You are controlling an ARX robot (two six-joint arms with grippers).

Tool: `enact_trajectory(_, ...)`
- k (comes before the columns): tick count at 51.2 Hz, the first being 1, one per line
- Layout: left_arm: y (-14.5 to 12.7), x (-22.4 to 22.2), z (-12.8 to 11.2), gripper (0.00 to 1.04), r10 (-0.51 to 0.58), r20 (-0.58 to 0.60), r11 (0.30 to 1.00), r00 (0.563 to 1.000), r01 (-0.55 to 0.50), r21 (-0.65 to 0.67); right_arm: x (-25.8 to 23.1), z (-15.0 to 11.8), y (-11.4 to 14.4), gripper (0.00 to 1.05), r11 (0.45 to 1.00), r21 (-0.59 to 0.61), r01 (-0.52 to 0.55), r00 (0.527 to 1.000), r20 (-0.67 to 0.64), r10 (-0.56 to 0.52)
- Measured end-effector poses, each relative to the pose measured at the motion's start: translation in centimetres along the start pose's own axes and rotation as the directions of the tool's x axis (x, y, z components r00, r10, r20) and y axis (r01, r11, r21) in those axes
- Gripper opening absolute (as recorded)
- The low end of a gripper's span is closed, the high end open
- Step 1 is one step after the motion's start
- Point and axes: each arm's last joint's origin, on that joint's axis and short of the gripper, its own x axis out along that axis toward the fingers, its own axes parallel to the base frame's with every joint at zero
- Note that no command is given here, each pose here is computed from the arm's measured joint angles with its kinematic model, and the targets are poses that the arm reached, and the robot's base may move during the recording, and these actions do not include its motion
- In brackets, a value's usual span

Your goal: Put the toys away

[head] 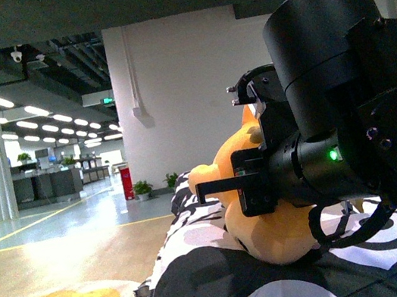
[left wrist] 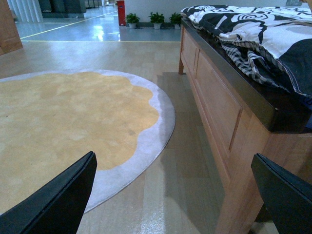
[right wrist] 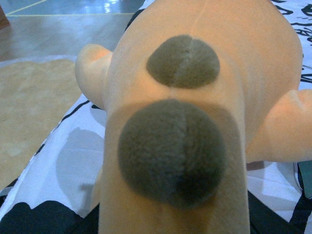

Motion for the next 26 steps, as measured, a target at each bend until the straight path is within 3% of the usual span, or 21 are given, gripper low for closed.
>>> enact_trajectory(7,0.0,0.0,0.0,0.98,0.000,0.000,1.000,1.000,0.000,0.000,-1.7,1.8,-0.2,0.09,0.993,0.049,-0.106,0.994,0.042,0.104)
enact_trajectory(14,0.0,0.0,0.0,0.98,0.000,0.000,1.000,1.000,0.000,0.000,-5.4,4.1,-1.5,0.07,0.966,0.090,-0.243,0.965,0.128,0.230)
enact_trajectory(19,0.0,0.0,0.0,0.98,0.000,0.000,1.000,1.000,0.000,0.000,-10.6,5.4,-4.9,0.07,0.933,0.123,-0.339,0.927,0.213,0.309)
enact_trajectory(26,0.0,0.0,0.0,0.98,0.000,0.000,1.000,1.000,0.000,0.000,-15.5,4.5,-8.7,0.07,0.907,0.143,-0.397,0.899,0.261,0.352)
